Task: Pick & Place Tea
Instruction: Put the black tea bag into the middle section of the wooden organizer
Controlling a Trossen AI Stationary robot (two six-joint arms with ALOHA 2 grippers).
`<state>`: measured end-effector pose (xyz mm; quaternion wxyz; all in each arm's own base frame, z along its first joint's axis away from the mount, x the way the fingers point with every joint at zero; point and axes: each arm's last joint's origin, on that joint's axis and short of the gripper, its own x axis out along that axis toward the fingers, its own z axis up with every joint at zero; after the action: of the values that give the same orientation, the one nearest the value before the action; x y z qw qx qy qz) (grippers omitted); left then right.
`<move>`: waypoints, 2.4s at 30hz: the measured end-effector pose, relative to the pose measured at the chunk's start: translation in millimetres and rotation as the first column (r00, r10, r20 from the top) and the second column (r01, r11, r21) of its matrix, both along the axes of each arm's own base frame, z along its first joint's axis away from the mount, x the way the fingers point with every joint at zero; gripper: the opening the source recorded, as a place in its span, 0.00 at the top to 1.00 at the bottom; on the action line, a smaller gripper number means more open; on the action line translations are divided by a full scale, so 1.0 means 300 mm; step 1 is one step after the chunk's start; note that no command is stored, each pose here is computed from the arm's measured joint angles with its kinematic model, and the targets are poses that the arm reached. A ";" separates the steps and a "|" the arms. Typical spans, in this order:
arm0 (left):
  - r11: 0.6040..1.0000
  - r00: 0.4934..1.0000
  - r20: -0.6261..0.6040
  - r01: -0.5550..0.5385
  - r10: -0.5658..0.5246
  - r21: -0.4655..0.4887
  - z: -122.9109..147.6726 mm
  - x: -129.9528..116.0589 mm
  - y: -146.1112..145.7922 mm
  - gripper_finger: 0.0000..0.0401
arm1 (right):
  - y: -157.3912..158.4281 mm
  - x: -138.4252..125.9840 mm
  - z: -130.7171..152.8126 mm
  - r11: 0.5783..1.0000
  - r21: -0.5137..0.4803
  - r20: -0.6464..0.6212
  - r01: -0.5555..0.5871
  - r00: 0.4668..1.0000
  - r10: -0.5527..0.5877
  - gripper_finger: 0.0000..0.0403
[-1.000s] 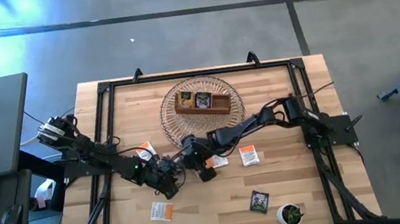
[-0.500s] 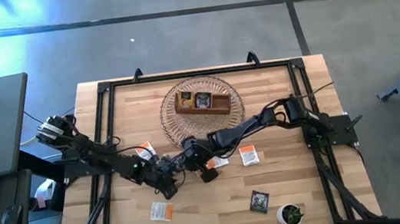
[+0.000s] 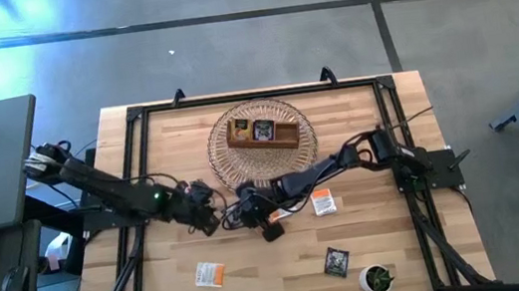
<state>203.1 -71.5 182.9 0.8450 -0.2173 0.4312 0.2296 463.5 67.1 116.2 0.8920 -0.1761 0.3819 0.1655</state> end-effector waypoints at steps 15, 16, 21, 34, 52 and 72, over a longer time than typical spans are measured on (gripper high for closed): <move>0.922 0.991 0.072 0.129 -0.110 -0.364 -0.132 0.110 0.116 0.62 | 0.011 -0.003 0.000 1.000 -0.014 -0.006 -0.008 1.000 0.008 1.00; 0.920 0.991 0.076 0.130 -0.109 -0.370 -0.131 0.112 0.121 0.62 | 0.015 -0.004 0.001 1.000 -0.013 -0.006 -0.011 1.000 0.011 1.00; 0.898 0.992 0.069 0.123 -0.103 -0.423 -0.132 0.113 0.151 0.62 | 0.027 -0.006 0.001 1.000 -0.021 -0.008 -0.014 1.000 0.014 1.00; 0.879 0.997 0.001 0.071 -0.079 -0.471 -0.177 0.123 0.181 0.62 | 0.028 -0.009 0.002 0.999 -0.037 -0.014 -0.029 1.000 0.028 1.00; 0.810 0.967 0.109 0.252 -0.229 -0.530 -0.192 0.157 0.163 0.62 | 0.022 -0.010 0.000 0.993 -0.112 -0.012 -0.040 0.999 0.039 1.00; 0.843 0.961 0.110 0.275 -0.254 -0.463 -0.194 0.156 0.168 0.95 | 0.022 0.006 0.013 0.992 -0.122 0.061 -0.014 0.998 0.021 0.96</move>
<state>249.9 -21.2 124.6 0.7990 -0.3605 0.4813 -0.0064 465.4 73.7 120.0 0.8895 -0.2387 0.3620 0.1443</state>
